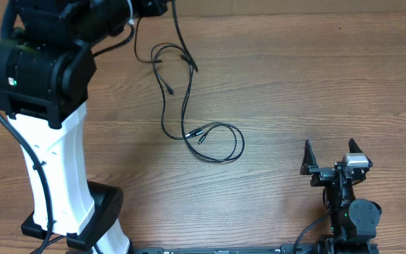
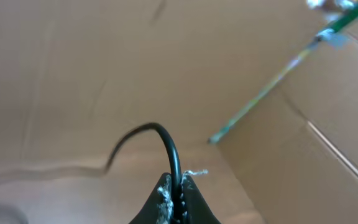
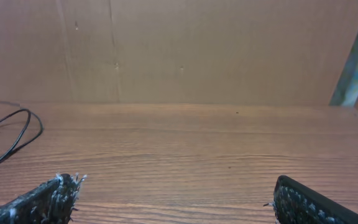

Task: Untangle cables
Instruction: 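Lift the held cable and pull it toward the far left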

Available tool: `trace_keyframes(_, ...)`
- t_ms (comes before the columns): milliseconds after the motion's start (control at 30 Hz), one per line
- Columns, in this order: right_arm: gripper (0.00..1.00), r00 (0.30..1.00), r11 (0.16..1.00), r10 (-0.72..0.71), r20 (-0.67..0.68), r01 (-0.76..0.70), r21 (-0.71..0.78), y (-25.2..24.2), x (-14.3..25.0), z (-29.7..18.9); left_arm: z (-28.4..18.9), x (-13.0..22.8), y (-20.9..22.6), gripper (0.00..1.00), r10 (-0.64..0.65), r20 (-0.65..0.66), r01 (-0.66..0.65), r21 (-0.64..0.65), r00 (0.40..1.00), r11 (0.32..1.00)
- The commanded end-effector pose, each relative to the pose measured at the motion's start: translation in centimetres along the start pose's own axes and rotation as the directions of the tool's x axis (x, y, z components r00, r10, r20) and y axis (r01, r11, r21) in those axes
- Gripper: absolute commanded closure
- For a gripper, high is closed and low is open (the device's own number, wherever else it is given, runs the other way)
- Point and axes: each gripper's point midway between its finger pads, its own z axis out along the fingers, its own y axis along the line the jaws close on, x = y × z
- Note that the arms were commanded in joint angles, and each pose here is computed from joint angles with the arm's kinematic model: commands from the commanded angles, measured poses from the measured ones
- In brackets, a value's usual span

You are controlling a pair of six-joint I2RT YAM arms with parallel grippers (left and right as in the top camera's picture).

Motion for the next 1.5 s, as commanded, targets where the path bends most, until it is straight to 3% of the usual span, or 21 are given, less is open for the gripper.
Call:
trace_keyframes(0,0.00,1.000,1.000,0.005,0.004,-0.005,-0.001,0.0,0.2,0.0,-1.0,-2.5,-2.6,0.96,0.185,0.118,-0.194,0.067,0.976,0.979)
trace_keyframes(167,0.00,1.000,1.000,0.005,0.004,-0.005,-0.001,0.0,0.2,0.0,-1.1,-3.6,-2.8,0.96,0.192,0.164,-0.204,0.057,0.967,0.977)
trace_keyframes(367,0.00,1.000,1.000,0.005,0.004,-0.005,-0.001,0.0,0.2,0.0,-1.1,-2.7,3.6,0.96,0.209,0.108,-0.175,-0.263,0.972,0.949)
trace_keyframes(467,0.00,1.000,1.000,0.005,0.004,-0.005,-0.001,0.0,0.2,0.0,-2.1,-1.9,9.5,0.96,0.214,0.059,-0.147,-0.549,0.975,0.823)
trace_keyframes(533,0.00,1.000,1.000,0.005,0.004,-0.005,-0.001,0.0,0.2,0.0,-4.1,-2.6,13.1,0.95,0.243,0.069,-0.116,-0.733,0.968,0.671)
trace_keyframes(600,0.00,1.000,1.000,0.005,0.004,-0.005,-0.001,0.0,0.2,0.0,-6.0,-3.2,15.4,0.96,0.278,0.075,-0.084,-0.851,0.958,0.519)
trace_keyframes(700,0.00,1.000,1.000,0.005,0.004,-0.005,-0.001,0.0,0.2,0.0,-7.5,-3.7,16.5,0.96,0.307,0.080,-0.056,-0.911,0.948,0.410)
trace_keyframes(867,0.00,1.000,1.000,0.005,0.004,-0.005,-0.001,0.0,0.2,0.0,-7.0,-5.9,14.8,0.96,0.358,0.180,-0.007,-0.886,0.916,0.463)
trace_keyframes(1000,0.00,1.000,1.000,0.005,0.004,-0.005,-0.001,0.0,0.2,0.0,-5.2,-6.4,11.5,0.96,0.410,0.181,-0.083,-0.832,0.894,0.549)
trace_keyframes(1067,0.00,1.000,1.000,0.005,0.004,-0.005,-0.001,0.0,0.2,0.0,-4.8,-6.3,10.9,0.96,0.416,0.178,-0.097,-0.824,0.892,0.559)
trace_keyframes(1333,0.00,1.000,1.000,0.005,0.004,-0.005,-0.001,0.0,0.2,0.0,-4.0,-6.2,13.8,0.96,0.387,0.175,-0.061,-0.849,0.905,0.525)
trace_keyframes(1467,0.00,1.000,1.000,0.005,0.004,-0.005,-0.001,0.0,0.2,0.0,-2.4,-7.0,15.5,0.95,0.339,0.224,-0.025,-0.801,0.914,0.598)
